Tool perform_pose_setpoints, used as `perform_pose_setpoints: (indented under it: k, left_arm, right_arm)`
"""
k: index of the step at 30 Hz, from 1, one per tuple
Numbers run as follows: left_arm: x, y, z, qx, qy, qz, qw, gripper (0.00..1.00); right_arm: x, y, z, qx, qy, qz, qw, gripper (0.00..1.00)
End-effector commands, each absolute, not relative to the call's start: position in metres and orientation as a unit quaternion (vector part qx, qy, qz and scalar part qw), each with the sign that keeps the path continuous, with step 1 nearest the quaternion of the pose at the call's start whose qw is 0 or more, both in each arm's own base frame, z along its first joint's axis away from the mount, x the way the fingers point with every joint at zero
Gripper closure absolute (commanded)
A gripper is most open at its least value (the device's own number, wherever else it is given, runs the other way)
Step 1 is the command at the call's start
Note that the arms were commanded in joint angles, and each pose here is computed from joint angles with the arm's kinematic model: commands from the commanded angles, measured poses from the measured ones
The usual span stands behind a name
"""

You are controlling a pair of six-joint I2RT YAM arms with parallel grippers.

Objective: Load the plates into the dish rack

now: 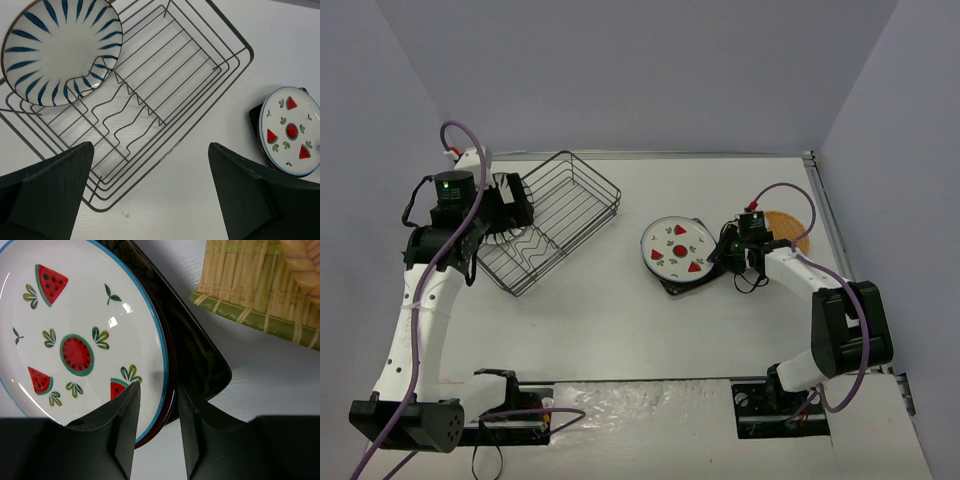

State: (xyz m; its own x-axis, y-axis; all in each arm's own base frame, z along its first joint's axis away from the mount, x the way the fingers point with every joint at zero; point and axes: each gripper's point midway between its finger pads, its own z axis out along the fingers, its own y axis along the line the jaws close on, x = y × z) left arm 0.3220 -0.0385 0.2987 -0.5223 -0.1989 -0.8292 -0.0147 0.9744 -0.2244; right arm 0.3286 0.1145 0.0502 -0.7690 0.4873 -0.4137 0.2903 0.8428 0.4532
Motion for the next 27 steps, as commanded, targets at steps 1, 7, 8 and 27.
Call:
perform_pose_setpoints:
  k: [1, 7, 8, 27]
  left_arm:
    - [0.32, -0.05, 0.316, -0.071, 0.851, -0.124, 0.505, 0.03]
    - [0.323, -0.062, 0.307, -0.068, 0.857, -0.137, 0.493, 0.03]
    - [0.323, -0.063, 0.307, -0.067, 0.857, -0.138, 0.492, 0.03]
    - [0.328, -0.074, 0.291, -0.058, 0.868, -0.147, 0.47, 0.03]
  right_arm:
    - [0.34, 0.113, 0.054, 0.215, 0.917, 0.175, 0.286, 0.7]
    - [0.343, 0.114, 0.054, 0.209, 0.919, 0.17, 0.289, 0.78]
    - [0.343, 0.114, 0.054, 0.208, 0.919, 0.17, 0.29, 0.78]
    - [0.342, 0.095, 0.064, 0.203, 0.924, 0.112, 0.303, 0.93]
